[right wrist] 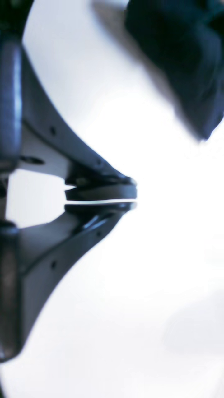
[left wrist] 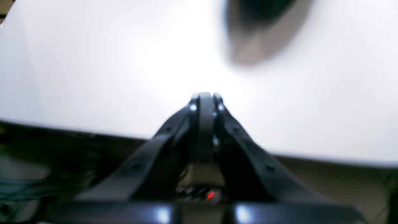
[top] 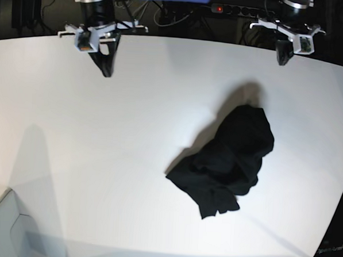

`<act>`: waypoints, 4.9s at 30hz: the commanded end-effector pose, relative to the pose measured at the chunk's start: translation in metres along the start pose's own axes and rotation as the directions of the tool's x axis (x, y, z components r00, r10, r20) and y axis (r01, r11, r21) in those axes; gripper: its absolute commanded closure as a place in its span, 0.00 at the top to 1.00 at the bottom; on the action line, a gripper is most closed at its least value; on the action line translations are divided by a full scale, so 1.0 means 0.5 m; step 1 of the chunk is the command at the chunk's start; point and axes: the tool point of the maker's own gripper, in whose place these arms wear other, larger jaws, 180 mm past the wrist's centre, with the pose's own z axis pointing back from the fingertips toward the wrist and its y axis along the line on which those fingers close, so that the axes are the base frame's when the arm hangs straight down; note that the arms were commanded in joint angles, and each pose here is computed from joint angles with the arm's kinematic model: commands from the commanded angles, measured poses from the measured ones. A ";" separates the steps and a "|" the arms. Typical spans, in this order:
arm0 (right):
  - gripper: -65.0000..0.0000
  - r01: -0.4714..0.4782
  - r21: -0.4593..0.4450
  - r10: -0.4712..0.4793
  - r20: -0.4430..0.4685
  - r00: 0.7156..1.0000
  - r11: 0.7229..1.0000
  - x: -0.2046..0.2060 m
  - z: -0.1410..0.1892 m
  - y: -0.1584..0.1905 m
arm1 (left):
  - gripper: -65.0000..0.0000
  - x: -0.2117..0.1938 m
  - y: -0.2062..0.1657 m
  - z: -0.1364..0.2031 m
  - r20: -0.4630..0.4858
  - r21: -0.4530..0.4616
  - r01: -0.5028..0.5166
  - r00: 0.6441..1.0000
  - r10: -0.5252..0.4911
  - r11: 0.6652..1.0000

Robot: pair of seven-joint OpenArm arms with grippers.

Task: Layout the t-shirt on the table in an organized manner, then fold the t-shirt properly
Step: 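Move the right gripper down toward the crumpled black t-shirt, then grasp the black t-shirt with the right gripper, then drag the held t-shirt away from the left gripper and release it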

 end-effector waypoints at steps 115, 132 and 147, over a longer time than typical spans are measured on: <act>0.00 0.946 0.171 -0.952 -0.091 0.294 0.276 0.062 -0.367 -0.150 | 0.34 0.184 0.048 -0.051 0.218 0.002 -0.159 0.964 0.155 0.987; 0.21 0.772 0.295 -0.811 0.017 0.585 0.563 0.210 -0.334 -0.160 | 0.34 0.192 0.044 -0.054 0.229 -0.006 -0.162 0.960 0.159 0.987; 0.55 0.748 0.251 -0.783 0.080 0.616 0.614 0.214 -0.286 -0.228 | 0.86 0.232 -0.061 -0.096 0.254 -0.174 -0.140 0.950 0.182 0.975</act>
